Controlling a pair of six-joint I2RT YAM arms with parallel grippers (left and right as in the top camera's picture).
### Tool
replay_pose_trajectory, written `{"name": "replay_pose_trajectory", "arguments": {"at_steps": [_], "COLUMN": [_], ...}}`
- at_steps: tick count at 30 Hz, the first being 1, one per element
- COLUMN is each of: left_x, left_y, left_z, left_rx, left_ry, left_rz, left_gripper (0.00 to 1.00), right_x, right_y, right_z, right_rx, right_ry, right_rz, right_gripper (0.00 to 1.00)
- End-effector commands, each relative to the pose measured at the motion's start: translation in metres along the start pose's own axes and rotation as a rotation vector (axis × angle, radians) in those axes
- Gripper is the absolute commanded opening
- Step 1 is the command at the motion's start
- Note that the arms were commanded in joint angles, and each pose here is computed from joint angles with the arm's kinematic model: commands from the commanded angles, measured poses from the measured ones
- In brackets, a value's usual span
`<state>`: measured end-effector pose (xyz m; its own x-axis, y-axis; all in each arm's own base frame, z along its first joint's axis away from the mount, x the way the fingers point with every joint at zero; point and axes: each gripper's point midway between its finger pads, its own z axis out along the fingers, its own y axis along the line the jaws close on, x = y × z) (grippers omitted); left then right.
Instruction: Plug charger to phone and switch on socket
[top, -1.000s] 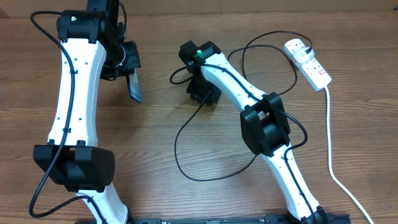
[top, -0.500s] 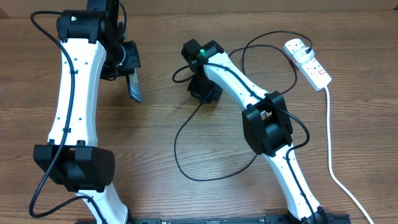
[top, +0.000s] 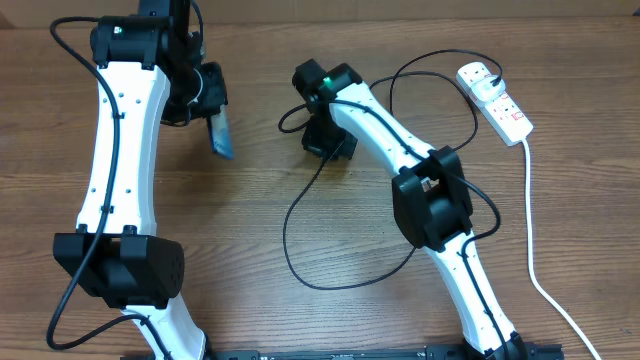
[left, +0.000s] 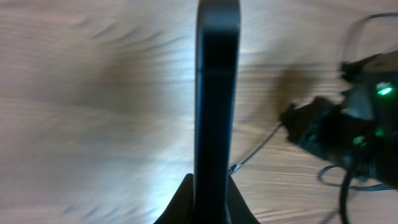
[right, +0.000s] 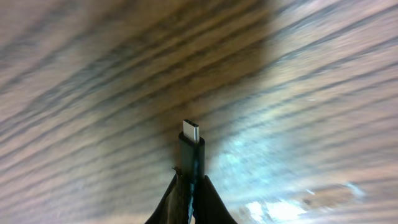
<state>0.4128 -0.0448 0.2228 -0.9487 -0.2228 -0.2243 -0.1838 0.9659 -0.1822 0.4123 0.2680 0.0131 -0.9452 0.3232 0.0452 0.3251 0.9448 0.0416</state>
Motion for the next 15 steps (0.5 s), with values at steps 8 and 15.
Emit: {"name": "replay_pose_trajectory", "arguments": {"at_steps": [8, 15], "left_x": [-0.038, -0.039], "left_y": [-0.075, -0.080], "left_z": [-0.104, -0.184], "left_rx": [0.831, 1.271], "left_ry": [-0.141, -0.196], "left_rz": [0.094, 0.216], "left_gripper": [0.04, 0.04], "right_x": [0.044, 0.126], "right_y": [0.008, 0.017], "right_z": [-0.249, -0.325], "right_rx": [-0.428, -0.658], "right_ry": [-0.264, -0.284], "right_rz": [-0.331, -0.634], "right_gripper": [0.04, 0.04]}}
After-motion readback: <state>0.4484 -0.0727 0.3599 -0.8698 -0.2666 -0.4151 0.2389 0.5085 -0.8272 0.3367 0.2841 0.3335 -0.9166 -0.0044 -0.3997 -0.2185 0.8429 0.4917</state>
